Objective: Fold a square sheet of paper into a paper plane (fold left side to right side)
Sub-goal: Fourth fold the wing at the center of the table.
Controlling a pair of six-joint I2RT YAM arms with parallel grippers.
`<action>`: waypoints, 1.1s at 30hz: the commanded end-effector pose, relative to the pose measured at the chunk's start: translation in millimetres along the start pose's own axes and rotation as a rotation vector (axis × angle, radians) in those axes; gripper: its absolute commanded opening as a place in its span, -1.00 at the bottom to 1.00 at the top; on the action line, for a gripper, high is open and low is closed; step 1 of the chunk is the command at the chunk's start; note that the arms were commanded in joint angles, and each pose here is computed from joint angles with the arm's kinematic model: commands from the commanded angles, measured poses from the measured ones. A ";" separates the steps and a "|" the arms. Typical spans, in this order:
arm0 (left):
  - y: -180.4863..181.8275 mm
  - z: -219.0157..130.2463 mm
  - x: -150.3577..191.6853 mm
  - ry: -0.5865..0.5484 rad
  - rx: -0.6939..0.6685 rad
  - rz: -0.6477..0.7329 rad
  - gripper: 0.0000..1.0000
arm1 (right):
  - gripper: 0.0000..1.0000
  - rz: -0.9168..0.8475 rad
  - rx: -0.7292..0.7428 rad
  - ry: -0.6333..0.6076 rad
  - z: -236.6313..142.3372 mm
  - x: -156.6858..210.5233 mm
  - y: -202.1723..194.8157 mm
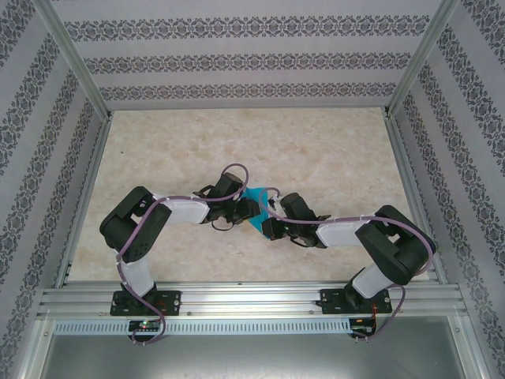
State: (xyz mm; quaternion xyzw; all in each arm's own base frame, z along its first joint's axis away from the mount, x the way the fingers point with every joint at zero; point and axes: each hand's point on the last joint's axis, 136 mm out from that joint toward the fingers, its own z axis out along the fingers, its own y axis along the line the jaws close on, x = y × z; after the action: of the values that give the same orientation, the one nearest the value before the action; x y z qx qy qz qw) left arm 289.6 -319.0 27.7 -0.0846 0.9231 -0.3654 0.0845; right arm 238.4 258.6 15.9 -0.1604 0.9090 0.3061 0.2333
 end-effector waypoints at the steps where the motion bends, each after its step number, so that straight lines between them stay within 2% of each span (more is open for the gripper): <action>1: -10.0 6.9 -0.5 0.001 0.027 0.004 -0.30 | -0.70 0.017 -0.015 -0.005 2.3 -0.1 -2.3; 8: -4.1 9.0 0.7 0.005 0.006 -0.004 -0.29 | -0.68 0.026 -0.031 -0.004 2.5 -2.7 -2.9; 20: -0.2 6.7 -0.2 0.006 -0.036 0.012 -0.29 | -0.33 0.034 -0.038 -0.051 -20.8 -19.2 -1.7; 24: 0.5 6.2 -0.6 0.005 -0.043 0.014 -0.29 | -0.22 0.048 -0.072 -0.083 -33.9 -33.1 1.0; 33: 0.4 5.9 -0.8 0.005 -0.046 0.016 -0.29 | -0.20 0.179 -0.163 -0.149 -47.7 -81.0 -5.4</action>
State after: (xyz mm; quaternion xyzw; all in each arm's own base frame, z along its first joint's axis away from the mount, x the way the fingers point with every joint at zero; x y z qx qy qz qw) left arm 293.1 -320.4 28.2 -0.0872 0.9259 -0.3583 0.0826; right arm 282.7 225.6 69.7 -0.0765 0.8895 0.3680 0.2598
